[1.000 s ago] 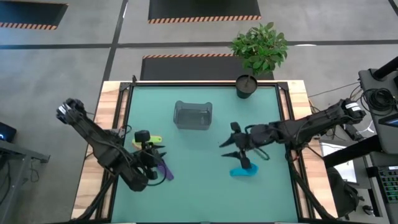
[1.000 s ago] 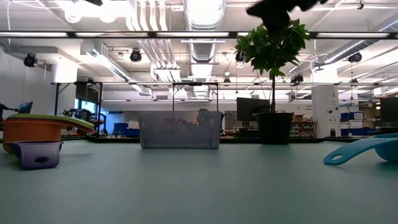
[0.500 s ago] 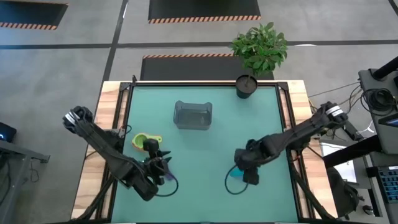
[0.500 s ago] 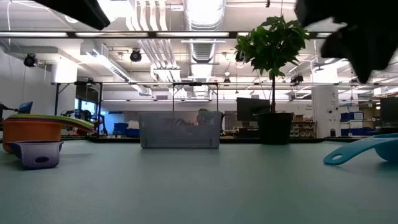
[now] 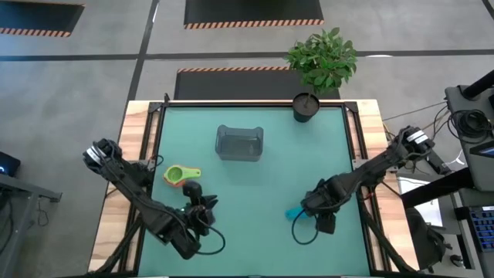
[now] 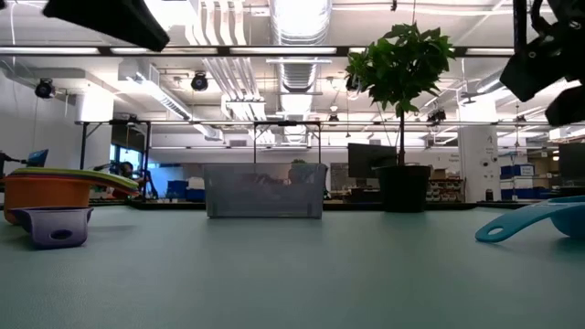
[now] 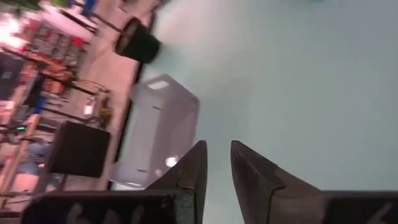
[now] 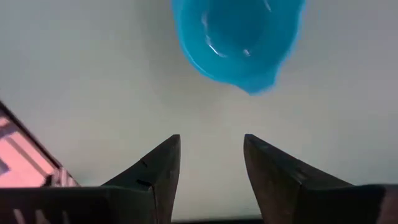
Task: Nest measuring cups in basket
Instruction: Stack the blue measuring cup into the yellow measuring cup
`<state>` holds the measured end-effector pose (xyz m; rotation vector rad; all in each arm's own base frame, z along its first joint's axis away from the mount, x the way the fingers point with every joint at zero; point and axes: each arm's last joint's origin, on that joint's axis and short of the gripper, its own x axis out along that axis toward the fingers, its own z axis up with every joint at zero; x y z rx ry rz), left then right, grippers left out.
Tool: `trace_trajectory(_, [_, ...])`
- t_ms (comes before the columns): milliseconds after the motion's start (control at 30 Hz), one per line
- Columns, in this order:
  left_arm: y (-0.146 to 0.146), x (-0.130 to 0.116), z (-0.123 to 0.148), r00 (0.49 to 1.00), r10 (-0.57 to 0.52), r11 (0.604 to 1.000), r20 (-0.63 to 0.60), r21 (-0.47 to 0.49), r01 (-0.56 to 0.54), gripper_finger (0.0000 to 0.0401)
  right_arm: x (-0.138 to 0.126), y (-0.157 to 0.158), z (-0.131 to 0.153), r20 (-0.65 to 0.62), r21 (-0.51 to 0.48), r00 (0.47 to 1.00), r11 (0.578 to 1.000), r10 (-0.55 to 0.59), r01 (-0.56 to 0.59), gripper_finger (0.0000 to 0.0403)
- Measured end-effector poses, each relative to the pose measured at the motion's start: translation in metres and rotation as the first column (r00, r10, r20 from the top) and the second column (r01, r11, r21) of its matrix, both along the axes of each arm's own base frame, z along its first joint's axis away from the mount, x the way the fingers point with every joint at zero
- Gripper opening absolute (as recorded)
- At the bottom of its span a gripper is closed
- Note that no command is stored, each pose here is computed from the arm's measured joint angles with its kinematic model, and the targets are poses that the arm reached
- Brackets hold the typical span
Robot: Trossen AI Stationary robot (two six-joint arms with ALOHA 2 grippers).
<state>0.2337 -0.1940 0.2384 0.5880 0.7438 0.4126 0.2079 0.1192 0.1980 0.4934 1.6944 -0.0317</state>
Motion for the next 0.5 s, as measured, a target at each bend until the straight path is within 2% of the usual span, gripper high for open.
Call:
trace_trajectory(233, [0.002, 0.001, 0.001, 1.000, 0.007, 0.999, 0.021, 0.033, -0.007, 0.0043, -0.003, -0.002, -0.015, 0.124, 0.057, 0.992, 0.998, -0.012, 0.005, 0.0110])
trace_trajectory(500, [0.002, 0.001, 0.001, 1.000, 0.010, 0.999, 0.023, 0.033, -0.010, 0.0042, -0.012, -0.006, -0.035, 0.114, 0.042, 0.993, 0.999, -0.031, 0.026, 0.0039])
